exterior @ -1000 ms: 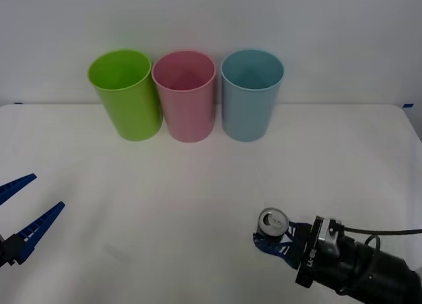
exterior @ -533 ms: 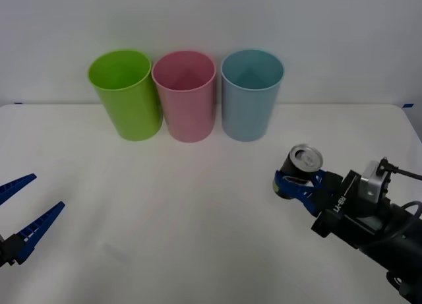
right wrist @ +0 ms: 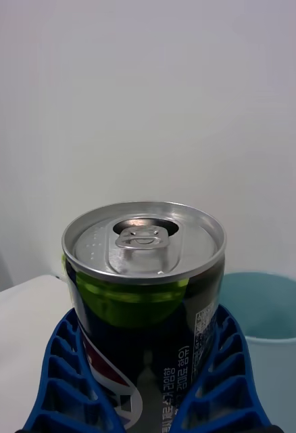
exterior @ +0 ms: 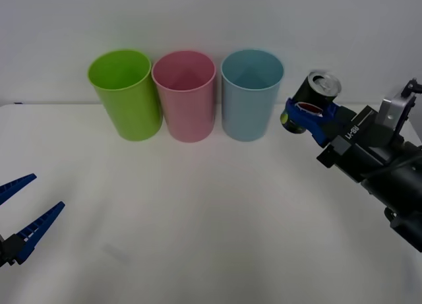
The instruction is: Grasp the object on the table and drop it into the matching bin: aluminum can to the light blue bin, PET bottle to the pink bin.
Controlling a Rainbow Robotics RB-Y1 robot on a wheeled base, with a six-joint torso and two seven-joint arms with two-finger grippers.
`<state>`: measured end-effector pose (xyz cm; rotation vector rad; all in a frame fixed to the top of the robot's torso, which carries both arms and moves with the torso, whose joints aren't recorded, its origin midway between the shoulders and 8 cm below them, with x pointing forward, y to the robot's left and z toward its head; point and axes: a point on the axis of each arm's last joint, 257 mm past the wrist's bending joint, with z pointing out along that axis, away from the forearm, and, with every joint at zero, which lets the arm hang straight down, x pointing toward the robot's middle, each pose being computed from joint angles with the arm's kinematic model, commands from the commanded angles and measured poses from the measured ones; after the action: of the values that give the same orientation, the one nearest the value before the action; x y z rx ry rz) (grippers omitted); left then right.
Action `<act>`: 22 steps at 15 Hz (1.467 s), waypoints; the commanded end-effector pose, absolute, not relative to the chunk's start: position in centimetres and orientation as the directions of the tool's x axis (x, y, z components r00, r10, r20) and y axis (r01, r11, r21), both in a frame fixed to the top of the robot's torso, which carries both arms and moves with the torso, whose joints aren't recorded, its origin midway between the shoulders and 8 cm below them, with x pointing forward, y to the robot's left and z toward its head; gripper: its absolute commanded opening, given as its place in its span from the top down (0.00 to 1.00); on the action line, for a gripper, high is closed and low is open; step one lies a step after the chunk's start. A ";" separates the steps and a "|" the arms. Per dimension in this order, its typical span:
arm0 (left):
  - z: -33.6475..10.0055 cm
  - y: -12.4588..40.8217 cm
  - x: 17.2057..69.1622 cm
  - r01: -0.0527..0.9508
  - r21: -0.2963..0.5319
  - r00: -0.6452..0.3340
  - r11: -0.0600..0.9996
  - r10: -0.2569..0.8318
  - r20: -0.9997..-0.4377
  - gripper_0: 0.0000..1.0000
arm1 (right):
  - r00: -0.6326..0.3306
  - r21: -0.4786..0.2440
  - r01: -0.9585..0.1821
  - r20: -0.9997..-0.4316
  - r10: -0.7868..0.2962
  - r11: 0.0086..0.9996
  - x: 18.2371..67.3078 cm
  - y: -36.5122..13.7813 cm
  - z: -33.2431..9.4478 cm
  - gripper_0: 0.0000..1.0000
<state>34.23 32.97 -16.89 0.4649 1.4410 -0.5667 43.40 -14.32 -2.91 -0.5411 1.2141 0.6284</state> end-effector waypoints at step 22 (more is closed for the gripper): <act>-16.9 33.0 34.2 0.618 -0.039 0.041 0.785 -0.082 -0.996 0.00 | 0.212 -0.040 -0.465 -0.975 0.067 0.884 66.7 -10.1 0.1 1.00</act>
<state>34.22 32.97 -16.89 0.4649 1.4410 -0.5666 66.76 -10.23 0.12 -0.3557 1.3119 0.3797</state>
